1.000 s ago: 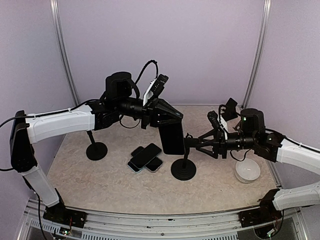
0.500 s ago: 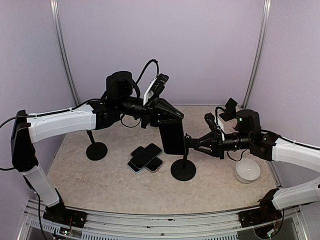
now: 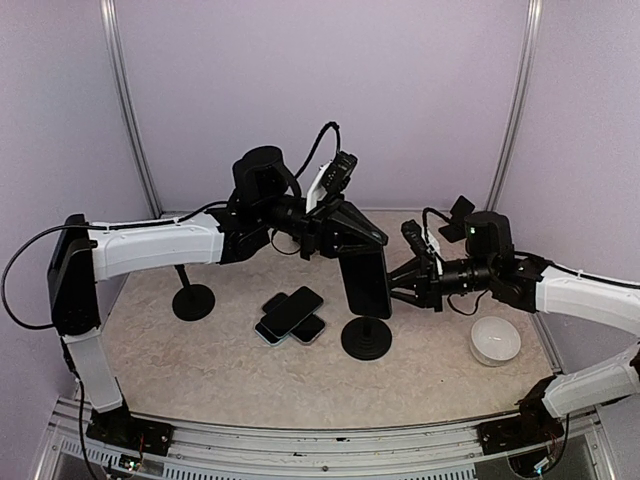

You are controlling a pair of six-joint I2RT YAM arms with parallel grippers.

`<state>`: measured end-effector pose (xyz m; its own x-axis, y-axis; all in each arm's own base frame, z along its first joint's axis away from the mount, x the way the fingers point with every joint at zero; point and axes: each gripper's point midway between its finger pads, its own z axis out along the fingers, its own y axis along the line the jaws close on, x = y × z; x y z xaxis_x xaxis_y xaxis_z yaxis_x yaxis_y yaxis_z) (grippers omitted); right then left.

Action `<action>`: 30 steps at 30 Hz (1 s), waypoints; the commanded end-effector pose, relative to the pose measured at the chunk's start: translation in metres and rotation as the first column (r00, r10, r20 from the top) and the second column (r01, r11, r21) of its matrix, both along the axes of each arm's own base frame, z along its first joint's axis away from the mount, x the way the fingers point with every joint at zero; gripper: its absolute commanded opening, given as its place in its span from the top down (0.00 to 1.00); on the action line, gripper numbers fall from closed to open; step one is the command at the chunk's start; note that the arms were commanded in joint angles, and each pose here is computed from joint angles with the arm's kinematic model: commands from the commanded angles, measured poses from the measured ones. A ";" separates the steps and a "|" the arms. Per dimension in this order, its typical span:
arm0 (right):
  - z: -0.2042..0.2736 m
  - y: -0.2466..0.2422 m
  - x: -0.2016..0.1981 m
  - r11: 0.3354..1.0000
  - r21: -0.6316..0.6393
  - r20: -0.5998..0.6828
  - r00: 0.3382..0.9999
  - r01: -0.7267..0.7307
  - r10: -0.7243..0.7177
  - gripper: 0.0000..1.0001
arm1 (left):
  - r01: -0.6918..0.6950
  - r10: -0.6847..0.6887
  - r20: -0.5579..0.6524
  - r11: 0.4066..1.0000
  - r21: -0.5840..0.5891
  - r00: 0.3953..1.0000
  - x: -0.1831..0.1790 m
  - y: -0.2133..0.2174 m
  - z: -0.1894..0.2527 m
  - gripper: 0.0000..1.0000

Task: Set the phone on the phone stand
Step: Hold the phone stand at the center of the board.

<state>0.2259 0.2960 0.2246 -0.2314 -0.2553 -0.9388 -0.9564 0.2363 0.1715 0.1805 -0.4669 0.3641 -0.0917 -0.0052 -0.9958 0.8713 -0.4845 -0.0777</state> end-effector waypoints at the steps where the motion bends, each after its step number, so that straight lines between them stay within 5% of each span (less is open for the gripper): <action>1: 0.003 0.008 -0.007 0.996 0.007 -0.028 0.996 -0.089 0.089 1.00 | 0.132 -0.130 0.030 0.987 -0.095 0.991 -0.014 0.005 0.020 1.00; 13: 0.007 0.018 -0.015 0.977 0.022 -0.057 0.976 -0.210 0.211 1.00 | 0.247 -0.248 0.002 0.965 -0.092 0.969 -0.014 0.003 0.001 1.00; 30: 0.009 0.020 -0.015 0.974 0.019 -0.058 0.972 -0.225 0.226 1.00 | 0.176 -0.181 -0.083 0.982 -0.062 0.980 0.018 -0.005 -0.024 1.00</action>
<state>0.2162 0.3127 0.2241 -0.2179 -0.3057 -0.9269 -0.9759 0.0560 0.2109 0.1937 -0.4706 0.3274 -0.1991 0.0383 -0.9792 0.7304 -0.6604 -0.1743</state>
